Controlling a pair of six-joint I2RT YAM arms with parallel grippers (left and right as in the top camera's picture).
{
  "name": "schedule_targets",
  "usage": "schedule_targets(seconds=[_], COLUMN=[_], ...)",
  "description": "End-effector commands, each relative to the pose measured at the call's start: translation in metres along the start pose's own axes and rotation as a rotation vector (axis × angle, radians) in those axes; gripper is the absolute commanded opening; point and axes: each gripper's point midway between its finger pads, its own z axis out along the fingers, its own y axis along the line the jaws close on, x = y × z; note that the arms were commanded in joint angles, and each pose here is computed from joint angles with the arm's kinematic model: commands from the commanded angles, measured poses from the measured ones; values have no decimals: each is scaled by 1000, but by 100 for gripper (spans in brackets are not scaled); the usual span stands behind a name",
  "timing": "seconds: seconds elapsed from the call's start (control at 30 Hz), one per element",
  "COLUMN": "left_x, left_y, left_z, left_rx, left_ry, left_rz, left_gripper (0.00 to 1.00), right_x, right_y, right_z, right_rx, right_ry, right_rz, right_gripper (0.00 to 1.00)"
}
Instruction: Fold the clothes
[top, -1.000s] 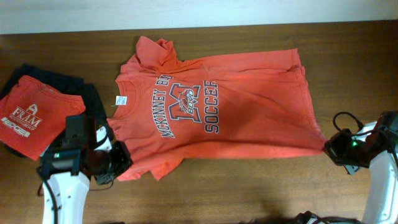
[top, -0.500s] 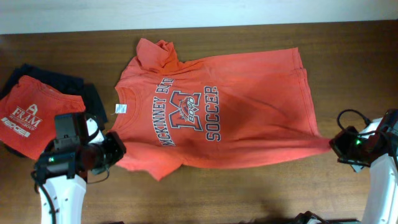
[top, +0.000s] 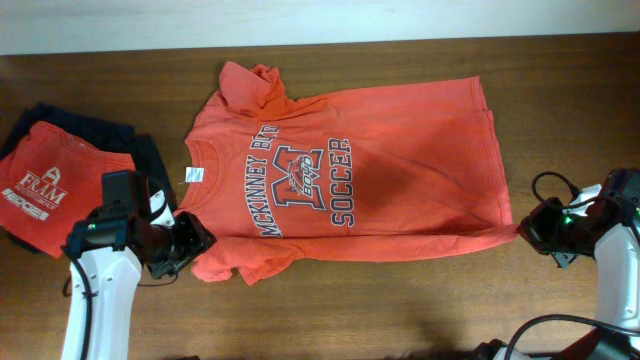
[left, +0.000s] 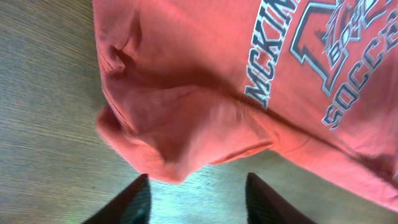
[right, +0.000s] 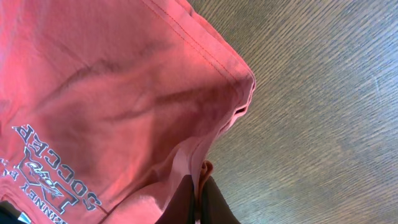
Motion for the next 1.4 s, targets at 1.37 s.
schedule_targets(seconds=[1.37], left_x=[77], left_y=[-26], left_z=[118], left_rx=[-380], left_ry=[335], left_rz=[705], left_gripper=[33], right_x=[-3], right_y=[6], right_z=[-4], right_rx=[-15], right_ry=[-11], right_rz=[-30], right_gripper=[4])
